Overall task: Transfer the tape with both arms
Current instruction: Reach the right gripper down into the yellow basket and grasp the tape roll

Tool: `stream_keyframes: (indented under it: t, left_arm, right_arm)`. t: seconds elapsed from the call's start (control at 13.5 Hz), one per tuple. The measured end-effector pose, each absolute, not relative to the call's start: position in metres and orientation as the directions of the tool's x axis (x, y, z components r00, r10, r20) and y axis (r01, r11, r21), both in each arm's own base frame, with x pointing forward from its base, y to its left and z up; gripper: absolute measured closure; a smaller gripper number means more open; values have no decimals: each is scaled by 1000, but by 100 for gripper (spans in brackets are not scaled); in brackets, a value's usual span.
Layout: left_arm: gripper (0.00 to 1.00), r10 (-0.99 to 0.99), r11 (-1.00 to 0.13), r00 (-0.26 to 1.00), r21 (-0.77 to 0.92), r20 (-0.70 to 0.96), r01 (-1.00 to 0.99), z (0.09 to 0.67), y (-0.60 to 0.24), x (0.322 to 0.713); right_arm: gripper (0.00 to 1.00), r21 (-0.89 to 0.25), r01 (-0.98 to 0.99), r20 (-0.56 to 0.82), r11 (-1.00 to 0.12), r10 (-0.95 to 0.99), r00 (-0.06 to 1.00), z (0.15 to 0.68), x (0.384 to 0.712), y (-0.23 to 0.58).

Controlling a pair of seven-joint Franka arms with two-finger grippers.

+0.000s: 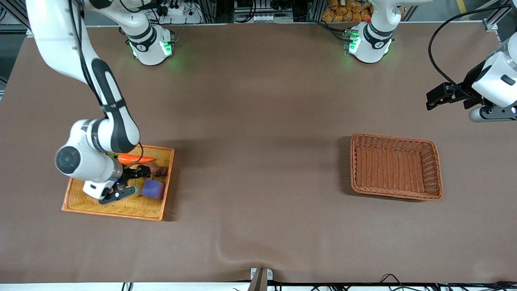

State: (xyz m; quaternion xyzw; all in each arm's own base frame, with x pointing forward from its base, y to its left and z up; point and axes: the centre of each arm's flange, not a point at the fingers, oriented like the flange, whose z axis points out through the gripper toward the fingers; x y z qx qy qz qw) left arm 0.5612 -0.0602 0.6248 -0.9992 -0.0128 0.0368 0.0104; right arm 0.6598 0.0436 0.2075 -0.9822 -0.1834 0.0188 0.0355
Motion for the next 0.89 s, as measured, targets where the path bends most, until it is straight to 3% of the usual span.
stream_keyframes:
  t: [0.07, 0.15, 0.52, 0.59, 0.89]
  left_arm:
    - [0, 27, -999, 997, -22, -74, 26, 624, -60, 562]
    - [0, 29, -999, 997, -22, -74, 27, 624, -59, 562]
    - [0, 40, -999, 997, -22, -74, 38, 624, -53, 562]
    - [0, 40, -999, 996, -22, -73, 39, 624, -52, 562]
    - [0, 41, -999, 996, -22, -73, 40, 624, -52, 562]
  right_arm:
    - [3, -65, 373, -8, -925, 374, 927, 191, 662, 43]
    - [11, -57, 382, -1, -923, 382, 924, 180, 663, 42]
    - [70, -51, 378, 13, -924, 378, 926, 185, 669, 40]
    - [77, -51, 378, 14, -924, 378, 926, 186, 670, 39]
    - [77, -109, 381, -71, -918, 389, 918, 214, 674, 43]
